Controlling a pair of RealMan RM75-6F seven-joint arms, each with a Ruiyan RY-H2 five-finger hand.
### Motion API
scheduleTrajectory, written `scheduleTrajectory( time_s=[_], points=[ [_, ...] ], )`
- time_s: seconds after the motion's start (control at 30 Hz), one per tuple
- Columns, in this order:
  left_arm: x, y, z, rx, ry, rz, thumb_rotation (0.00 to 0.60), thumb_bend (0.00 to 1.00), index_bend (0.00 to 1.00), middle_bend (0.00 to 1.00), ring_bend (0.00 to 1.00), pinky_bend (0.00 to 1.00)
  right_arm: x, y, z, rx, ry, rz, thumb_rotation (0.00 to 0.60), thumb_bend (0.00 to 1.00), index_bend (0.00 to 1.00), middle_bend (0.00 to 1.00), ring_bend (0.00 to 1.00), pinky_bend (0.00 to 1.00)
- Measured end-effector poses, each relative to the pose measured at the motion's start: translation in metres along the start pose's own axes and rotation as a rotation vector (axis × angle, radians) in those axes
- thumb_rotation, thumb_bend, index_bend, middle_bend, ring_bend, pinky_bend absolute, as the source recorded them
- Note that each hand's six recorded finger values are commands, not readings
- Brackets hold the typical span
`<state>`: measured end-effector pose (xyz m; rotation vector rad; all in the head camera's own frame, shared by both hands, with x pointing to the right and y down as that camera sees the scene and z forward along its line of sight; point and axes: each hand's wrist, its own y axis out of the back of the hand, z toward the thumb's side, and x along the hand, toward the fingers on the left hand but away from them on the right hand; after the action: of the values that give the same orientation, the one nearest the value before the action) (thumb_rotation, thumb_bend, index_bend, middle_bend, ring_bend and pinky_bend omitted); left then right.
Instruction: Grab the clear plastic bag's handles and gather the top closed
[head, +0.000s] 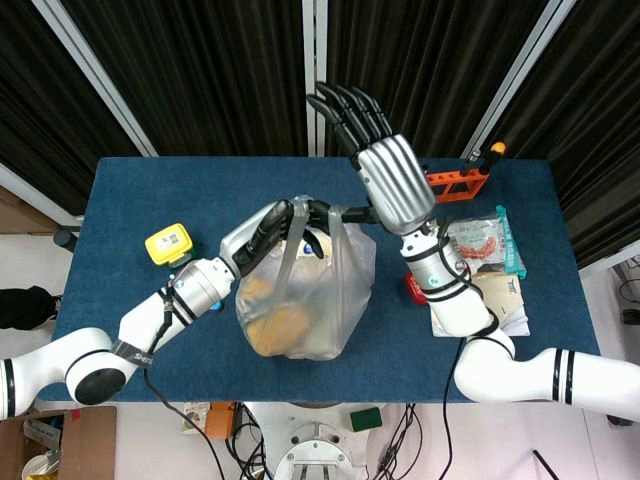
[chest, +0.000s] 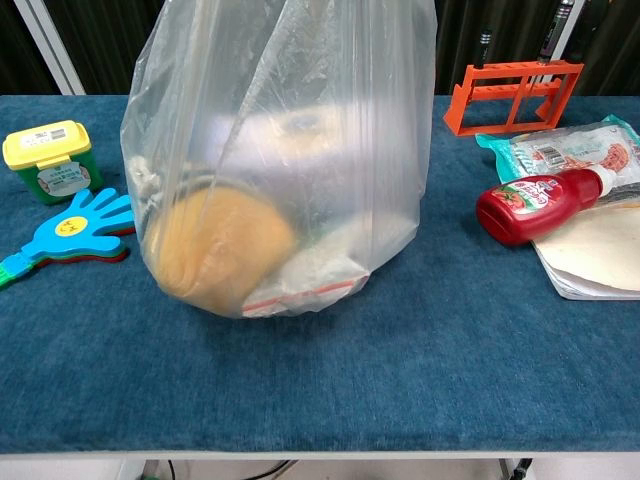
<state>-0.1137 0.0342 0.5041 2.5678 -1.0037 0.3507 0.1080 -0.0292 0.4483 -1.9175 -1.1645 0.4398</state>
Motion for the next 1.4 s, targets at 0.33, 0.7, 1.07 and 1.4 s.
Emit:
scheduleTrajectory(
  time_s=[0.33, 0.7, 1.07, 1.4],
  points=[
    [0.005, -0.010, -0.001, -0.022, -0.018, -0.006, 0.028, 0.01, 0.30, 0.31, 0.27, 0.43, -0.007, 0.001, -0.002, 0.007, -0.006, -0.017, 0.600, 0.09, 0.00, 0.00, 0.00, 0.00],
    [0.014, -0.001, 0.003, -0.075, -0.068, 0.050, 0.027, 0.01, 0.30, 0.32, 0.27, 0.42, -0.007, -0.001, -0.002, 0.015, -0.008, -0.025, 0.600, 0.09, 0.00, 0.00, 0.00, 0.00],
    [0.023, -0.008, 0.000, -0.165, -0.087, 0.070, 0.044, 0.01, 0.23, 0.24, 0.21, 0.35, -0.011, -0.001, -0.003, 0.007, -0.011, -0.046, 0.600, 0.09, 0.00, 0.00, 0.00, 0.00],
    [0.026, -0.014, -0.002, -0.204, -0.085, 0.066, 0.053, 0.01, 0.22, 0.23, 0.20, 0.34, -0.012, 0.002, -0.007, 0.022, -0.011, -0.064, 0.600, 0.09, 0.00, 0.00, 0.00, 0.00]
  ],
)
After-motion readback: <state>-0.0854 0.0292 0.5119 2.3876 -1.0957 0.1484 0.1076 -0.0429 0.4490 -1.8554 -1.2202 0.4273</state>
